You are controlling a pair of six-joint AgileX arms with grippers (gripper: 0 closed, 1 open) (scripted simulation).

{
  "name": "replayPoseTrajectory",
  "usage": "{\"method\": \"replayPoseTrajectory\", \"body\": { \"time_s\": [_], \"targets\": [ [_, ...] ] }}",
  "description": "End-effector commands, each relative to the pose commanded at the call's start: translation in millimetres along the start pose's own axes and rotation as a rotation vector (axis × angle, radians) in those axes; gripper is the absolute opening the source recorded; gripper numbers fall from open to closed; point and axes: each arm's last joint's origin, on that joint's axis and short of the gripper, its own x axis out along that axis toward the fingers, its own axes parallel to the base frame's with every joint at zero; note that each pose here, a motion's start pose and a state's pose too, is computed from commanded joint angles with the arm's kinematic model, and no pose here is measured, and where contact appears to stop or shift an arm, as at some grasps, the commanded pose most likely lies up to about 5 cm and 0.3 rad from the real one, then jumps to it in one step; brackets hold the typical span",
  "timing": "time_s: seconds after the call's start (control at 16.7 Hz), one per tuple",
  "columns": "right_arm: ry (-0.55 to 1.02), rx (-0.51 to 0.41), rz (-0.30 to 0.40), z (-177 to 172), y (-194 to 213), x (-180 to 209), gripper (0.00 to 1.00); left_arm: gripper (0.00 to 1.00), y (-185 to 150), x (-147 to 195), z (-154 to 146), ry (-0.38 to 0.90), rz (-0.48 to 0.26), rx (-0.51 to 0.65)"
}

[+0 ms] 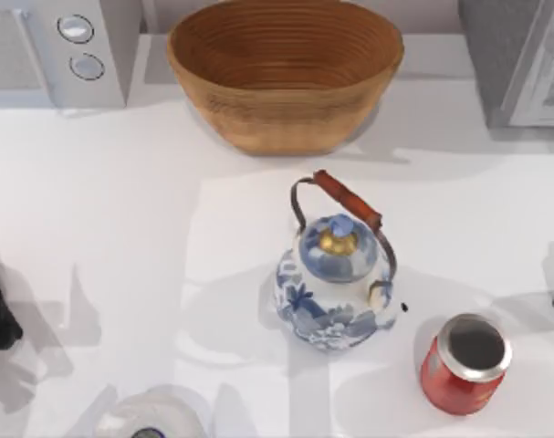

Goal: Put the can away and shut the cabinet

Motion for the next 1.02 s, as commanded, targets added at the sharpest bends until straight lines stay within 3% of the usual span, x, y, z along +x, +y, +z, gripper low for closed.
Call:
{"method": "replayPoseTrajectory", "body": {
  "time_s": [0.24,0.42,0.72,1.02],
  "targets": [
    [0.007,0.001,-0.007,20,-24,10,1.0,1.0,0,0,0,0.0,0.0,0.0],
    [0.0,-0.019,-0.019,60,-51,19,1.0,1.0,0,0,0,0.0,0.0,0.0],
    [-0.01,-0.041,-0.031,163,-77,27,1.0,1.0,0,0,0,0.0,0.0,0.0],
    [0.004,-0.005,-0.022,268,-53,18,1.0,1.0,0,0,0,0.0,0.0,0.0]
  ]
}}
